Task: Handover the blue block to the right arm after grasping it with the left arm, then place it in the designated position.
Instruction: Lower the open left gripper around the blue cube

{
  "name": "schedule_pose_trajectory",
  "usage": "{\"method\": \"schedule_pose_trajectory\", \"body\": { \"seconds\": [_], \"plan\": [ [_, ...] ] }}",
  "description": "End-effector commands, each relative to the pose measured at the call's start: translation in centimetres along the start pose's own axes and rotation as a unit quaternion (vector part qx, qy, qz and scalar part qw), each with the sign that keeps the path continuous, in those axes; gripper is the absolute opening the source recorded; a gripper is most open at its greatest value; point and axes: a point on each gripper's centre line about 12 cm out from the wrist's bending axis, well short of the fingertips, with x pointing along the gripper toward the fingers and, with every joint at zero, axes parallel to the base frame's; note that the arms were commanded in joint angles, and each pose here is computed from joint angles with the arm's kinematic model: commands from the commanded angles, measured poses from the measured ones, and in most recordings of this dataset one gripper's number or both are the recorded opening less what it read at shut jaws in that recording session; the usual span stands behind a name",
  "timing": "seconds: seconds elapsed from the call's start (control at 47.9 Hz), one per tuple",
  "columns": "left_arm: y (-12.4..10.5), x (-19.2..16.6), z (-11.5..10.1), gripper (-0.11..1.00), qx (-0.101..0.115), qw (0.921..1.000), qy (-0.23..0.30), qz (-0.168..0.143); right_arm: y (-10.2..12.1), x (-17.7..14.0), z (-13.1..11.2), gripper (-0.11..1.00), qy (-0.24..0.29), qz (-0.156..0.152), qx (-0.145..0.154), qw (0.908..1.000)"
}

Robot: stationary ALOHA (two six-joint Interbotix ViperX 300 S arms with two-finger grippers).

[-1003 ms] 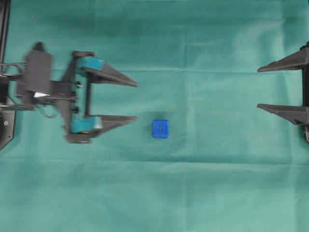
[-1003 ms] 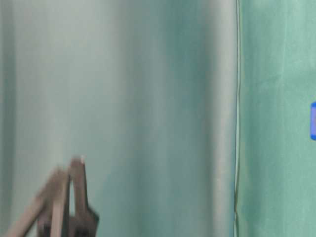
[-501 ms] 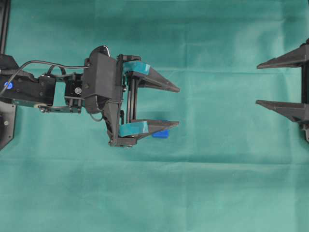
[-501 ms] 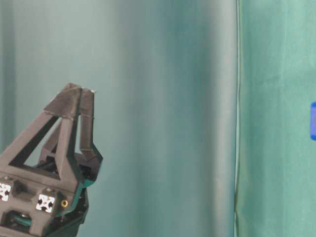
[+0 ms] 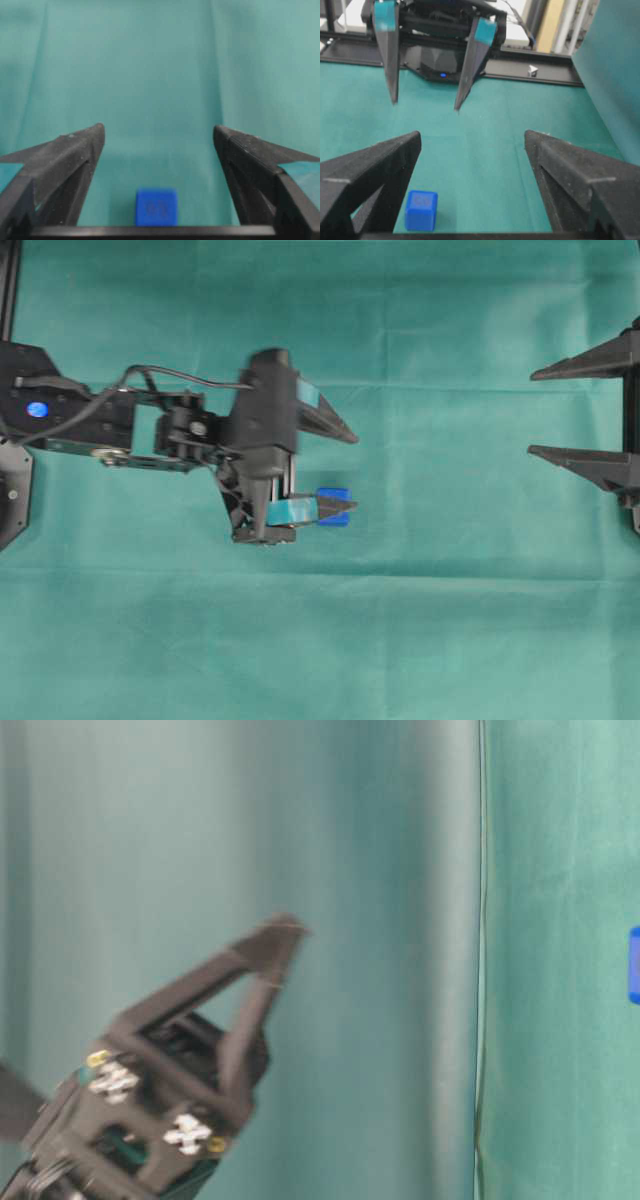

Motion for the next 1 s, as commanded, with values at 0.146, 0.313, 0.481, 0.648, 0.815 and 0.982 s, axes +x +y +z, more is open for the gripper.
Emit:
{"method": "schedule_pose_trajectory", "body": {
  "seconds": [0.146, 0.313, 0.481, 0.648, 0.815, 0.982],
  "plan": [
    [-0.3, 0.4, 1.3, 1.0, -0.006, 0.9973, 0.073, -0.001, 0.0, 0.4, 0.8, 0.93, -0.007, -0.002, 0.002, 1.0],
    [-0.3, 0.8, 1.0, 1.0, -0.013, 0.991, 0.133, 0.001, -0.1, 0.5, 0.8, 0.93, -0.005, -0.002, 0.002, 1.0],
    [-0.3, 1.1, 1.3, 1.0, -0.013, 0.9899, 0.141, 0.002, -0.1, 0.5, 0.7, 0.93, -0.004, -0.002, 0.002, 1.0],
    [-0.3, 1.1, 1.2, 1.0, -0.013, 0.9897, 0.142, 0.002, -0.1, 0.5, 0.7, 0.93, -0.003, -0.002, 0.002, 1.0],
    [-0.3, 1.1, 1.2, 1.0, -0.013, 0.9896, 0.143, 0.002, -0.1, 0.5, 0.7, 0.93, -0.003, -0.002, 0.002, 1.0],
    [-0.3, 1.1, 1.1, 1.0, -0.013, 0.9896, 0.143, 0.002, -0.1, 0.5, 0.7, 0.93, -0.002, -0.002, 0.002, 1.0]
  ]
}}
